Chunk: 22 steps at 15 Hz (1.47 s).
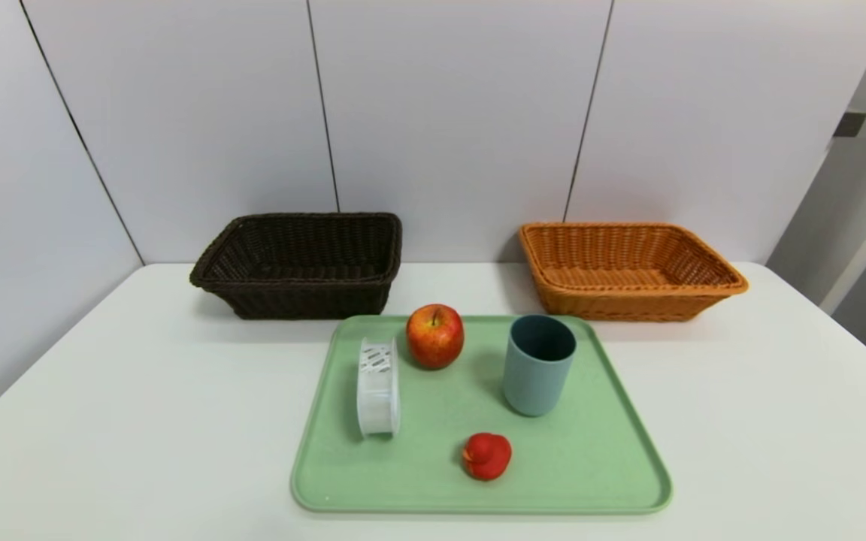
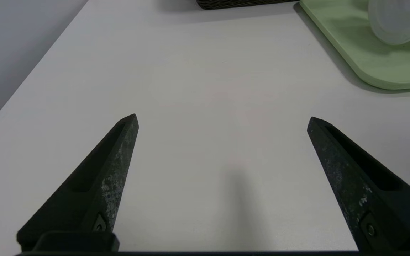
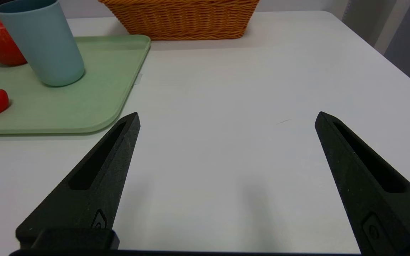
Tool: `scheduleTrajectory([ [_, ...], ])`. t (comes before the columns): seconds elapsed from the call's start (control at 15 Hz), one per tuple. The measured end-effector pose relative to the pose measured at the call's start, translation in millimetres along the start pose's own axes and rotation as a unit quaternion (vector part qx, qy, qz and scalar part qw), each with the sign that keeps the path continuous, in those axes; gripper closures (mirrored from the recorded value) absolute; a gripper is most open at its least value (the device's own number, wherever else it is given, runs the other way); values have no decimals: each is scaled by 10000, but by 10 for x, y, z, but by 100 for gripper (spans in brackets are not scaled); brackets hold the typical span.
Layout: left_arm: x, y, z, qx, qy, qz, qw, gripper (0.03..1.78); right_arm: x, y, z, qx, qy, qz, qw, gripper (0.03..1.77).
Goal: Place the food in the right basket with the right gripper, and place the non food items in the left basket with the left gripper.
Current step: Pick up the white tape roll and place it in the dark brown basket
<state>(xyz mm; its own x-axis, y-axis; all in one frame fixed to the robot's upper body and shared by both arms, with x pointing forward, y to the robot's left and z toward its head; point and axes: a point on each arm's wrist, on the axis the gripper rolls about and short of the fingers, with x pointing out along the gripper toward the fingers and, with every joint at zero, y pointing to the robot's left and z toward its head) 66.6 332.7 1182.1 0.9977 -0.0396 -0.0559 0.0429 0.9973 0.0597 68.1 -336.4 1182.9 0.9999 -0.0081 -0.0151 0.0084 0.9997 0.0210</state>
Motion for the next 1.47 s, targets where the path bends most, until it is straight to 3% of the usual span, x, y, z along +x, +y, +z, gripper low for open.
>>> scheduleTrajectory([
  [1.07,-3,3,7,-112,-5,67,9999,12,1,0,0,-19,-10,-2,10000,10],
  [1.27,-56,13,130,-142,-92,165,9997,12,-46,2,135,24,-206,-16,9998,10],
  [1.47,-126,32,398,-157,92,253,9995,12,-161,8,381,24,-233,9,9997,10],
])
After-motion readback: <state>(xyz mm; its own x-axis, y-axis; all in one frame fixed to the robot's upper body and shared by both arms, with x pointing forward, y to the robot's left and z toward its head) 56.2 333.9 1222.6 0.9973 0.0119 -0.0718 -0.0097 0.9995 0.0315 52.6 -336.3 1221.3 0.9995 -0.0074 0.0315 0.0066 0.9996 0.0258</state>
